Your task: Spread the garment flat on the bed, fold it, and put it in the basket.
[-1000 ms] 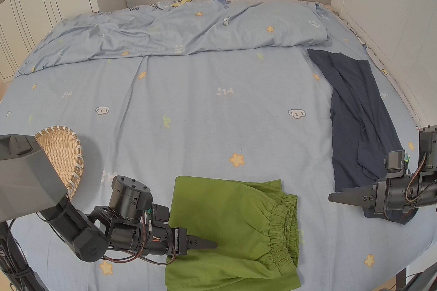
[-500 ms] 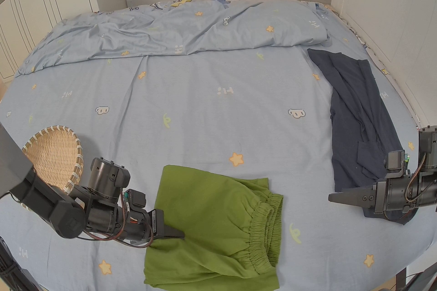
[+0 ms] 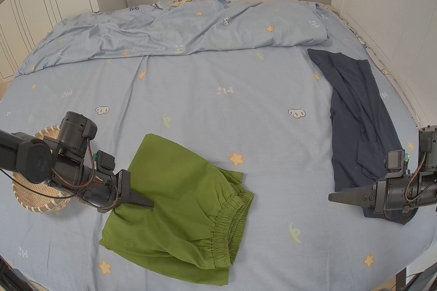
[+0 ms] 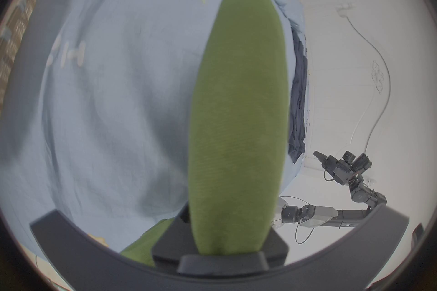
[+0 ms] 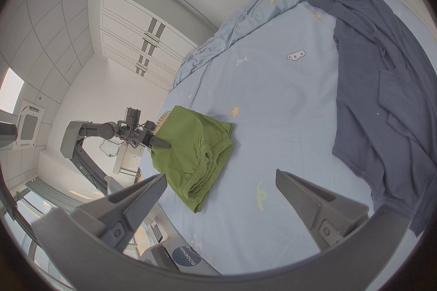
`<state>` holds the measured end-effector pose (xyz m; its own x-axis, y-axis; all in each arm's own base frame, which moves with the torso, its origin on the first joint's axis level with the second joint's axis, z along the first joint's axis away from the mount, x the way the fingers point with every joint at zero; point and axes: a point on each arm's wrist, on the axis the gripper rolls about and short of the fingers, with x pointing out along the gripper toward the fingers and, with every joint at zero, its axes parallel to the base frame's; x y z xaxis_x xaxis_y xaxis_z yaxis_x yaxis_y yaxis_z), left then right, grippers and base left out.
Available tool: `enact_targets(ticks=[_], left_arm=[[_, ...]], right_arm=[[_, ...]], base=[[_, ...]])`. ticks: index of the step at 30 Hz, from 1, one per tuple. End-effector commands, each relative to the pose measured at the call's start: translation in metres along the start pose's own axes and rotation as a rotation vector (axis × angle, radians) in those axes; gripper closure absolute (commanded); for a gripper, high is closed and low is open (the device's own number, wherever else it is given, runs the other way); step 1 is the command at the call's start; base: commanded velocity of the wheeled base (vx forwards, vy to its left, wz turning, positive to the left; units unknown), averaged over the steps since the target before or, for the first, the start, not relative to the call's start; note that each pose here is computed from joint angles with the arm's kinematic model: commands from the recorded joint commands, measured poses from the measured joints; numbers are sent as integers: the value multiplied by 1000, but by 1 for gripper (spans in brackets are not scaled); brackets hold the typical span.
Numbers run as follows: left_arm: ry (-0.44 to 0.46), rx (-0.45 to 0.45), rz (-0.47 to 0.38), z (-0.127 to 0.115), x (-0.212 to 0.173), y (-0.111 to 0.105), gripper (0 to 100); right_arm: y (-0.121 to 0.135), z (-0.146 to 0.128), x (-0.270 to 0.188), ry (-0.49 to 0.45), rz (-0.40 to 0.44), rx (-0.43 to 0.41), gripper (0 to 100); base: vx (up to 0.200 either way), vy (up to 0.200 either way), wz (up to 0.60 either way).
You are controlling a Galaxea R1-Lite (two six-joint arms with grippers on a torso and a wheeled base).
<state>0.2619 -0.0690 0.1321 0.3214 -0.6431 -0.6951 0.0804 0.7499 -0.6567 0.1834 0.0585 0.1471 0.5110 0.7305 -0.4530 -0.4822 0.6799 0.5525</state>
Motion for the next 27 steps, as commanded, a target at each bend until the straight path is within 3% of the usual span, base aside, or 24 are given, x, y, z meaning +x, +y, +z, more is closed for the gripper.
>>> enact_targets(ticks=[1,5,27], left_arm=[[-40,27,-12,2,-12,-4,100],[-42,32,-12,1,-13,-5,100],[50,76,0,-16,-8,-18,100]], right_arm=[[0,0,1,3,1,0,0],[0,0,1,3,1,0,0],[0,0,1,3,1,0,0]], base=[[0,0,0],[0,0,0],[0,200,0]])
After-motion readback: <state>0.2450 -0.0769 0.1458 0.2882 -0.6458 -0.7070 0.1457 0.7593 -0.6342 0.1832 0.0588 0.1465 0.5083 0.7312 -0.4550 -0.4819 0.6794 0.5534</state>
